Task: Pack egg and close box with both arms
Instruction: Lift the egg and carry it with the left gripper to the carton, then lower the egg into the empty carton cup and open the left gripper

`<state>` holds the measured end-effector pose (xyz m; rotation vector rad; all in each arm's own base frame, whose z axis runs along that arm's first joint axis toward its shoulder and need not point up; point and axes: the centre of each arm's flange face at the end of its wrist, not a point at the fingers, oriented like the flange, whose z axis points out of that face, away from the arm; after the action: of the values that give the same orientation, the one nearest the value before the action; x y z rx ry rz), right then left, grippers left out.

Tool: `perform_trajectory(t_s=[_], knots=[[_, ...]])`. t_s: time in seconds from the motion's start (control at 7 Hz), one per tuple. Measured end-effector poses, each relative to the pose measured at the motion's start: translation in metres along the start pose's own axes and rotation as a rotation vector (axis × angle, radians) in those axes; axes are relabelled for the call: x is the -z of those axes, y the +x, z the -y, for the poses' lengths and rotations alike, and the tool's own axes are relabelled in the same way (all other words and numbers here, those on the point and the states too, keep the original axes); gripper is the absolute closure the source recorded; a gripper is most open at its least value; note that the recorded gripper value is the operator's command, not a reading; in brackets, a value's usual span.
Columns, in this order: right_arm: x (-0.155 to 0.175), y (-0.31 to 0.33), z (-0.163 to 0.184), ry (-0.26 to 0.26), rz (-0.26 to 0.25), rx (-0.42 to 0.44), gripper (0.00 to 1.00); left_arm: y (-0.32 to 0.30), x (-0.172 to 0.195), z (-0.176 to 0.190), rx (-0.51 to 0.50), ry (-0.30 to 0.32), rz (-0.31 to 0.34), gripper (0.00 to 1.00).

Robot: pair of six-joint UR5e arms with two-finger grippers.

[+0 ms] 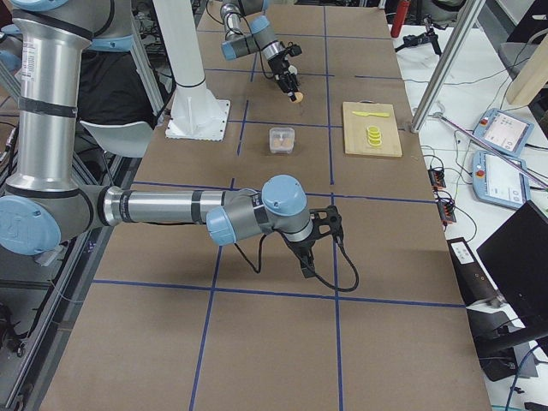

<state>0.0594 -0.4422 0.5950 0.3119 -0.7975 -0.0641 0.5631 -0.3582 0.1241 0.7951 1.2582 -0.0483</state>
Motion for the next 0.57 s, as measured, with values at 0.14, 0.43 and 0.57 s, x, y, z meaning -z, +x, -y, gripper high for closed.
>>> perform_trajectory(t_s=[0.14,0.43,0.57], knots=[[0.0,0.0,-0.001,0.0,0.0,-0.002,0.0,0.01,-0.013,-0.019,-0.007,0.023,0.024,1.0],[0.0,0.0,-0.002,-0.001,0.0,-0.003,0.0,0.025,-0.032,-0.057,-0.032,0.04,0.07,1.0],[0.0,0.0,-0.002,-0.001,0.0,-0.003,0.0,0.031,-0.039,-0.067,-0.039,0.041,0.077,1.0]])
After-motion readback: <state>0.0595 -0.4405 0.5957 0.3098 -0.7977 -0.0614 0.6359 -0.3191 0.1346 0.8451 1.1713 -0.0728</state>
